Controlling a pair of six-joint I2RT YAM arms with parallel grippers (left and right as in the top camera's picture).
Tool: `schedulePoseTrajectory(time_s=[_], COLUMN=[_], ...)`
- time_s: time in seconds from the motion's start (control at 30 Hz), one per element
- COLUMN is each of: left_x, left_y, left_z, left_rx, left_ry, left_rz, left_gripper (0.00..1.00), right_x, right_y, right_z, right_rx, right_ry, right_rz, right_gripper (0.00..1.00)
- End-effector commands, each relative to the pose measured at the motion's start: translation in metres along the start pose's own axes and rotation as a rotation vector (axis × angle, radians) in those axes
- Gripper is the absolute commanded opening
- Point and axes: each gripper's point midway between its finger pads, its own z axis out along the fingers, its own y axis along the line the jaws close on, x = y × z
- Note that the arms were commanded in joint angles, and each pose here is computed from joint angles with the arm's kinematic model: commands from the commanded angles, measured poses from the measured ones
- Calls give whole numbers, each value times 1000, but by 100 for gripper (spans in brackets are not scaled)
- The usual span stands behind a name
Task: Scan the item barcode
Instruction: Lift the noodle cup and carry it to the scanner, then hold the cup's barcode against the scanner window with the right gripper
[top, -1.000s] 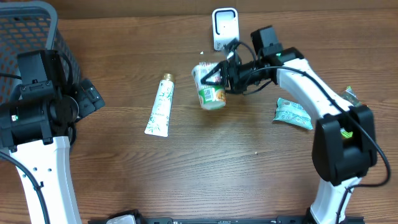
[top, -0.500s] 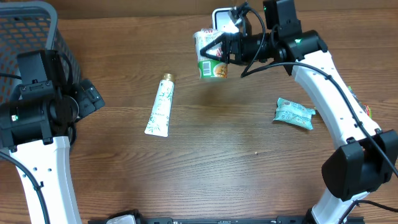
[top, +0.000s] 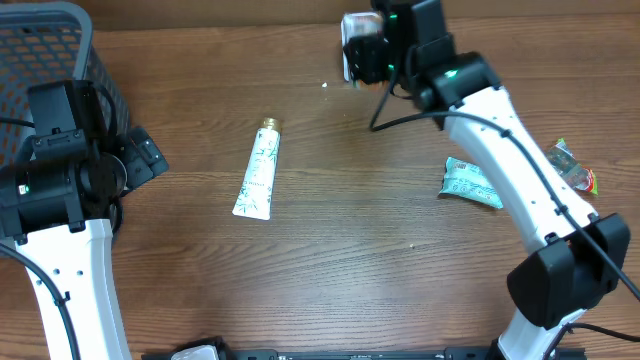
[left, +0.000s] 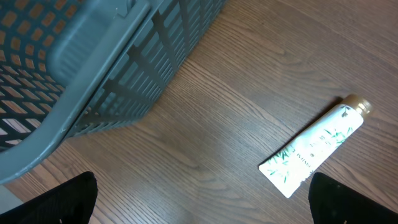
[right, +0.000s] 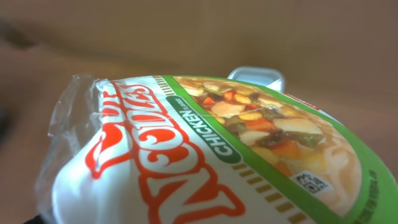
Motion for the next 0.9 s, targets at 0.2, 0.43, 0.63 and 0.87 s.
schedulePoseTrajectory(time_s=[0.2, 0.43, 0.63, 0.87], left_x=[-1, -1, -1, -1], left_y=[1, 1, 1, 1], left_z=[-1, -1, -1, -1], left_rx=[1, 1, 1, 1], left_ry=[-4, -4, -4, -5], left_rz=[-18, -18, -18, -18], left_gripper=[100, 100, 100, 100], right_x=[-127, -129, -115, -92], right_y=[-31, -33, -46, -29], right_z=[-72, -55, 8, 84], right_rx=[540, 537, 595, 493], right_ry=[-493, -496, -467, -475], right_rz=[-349, -416, -546, -855], right_gripper=[55, 55, 55, 51])
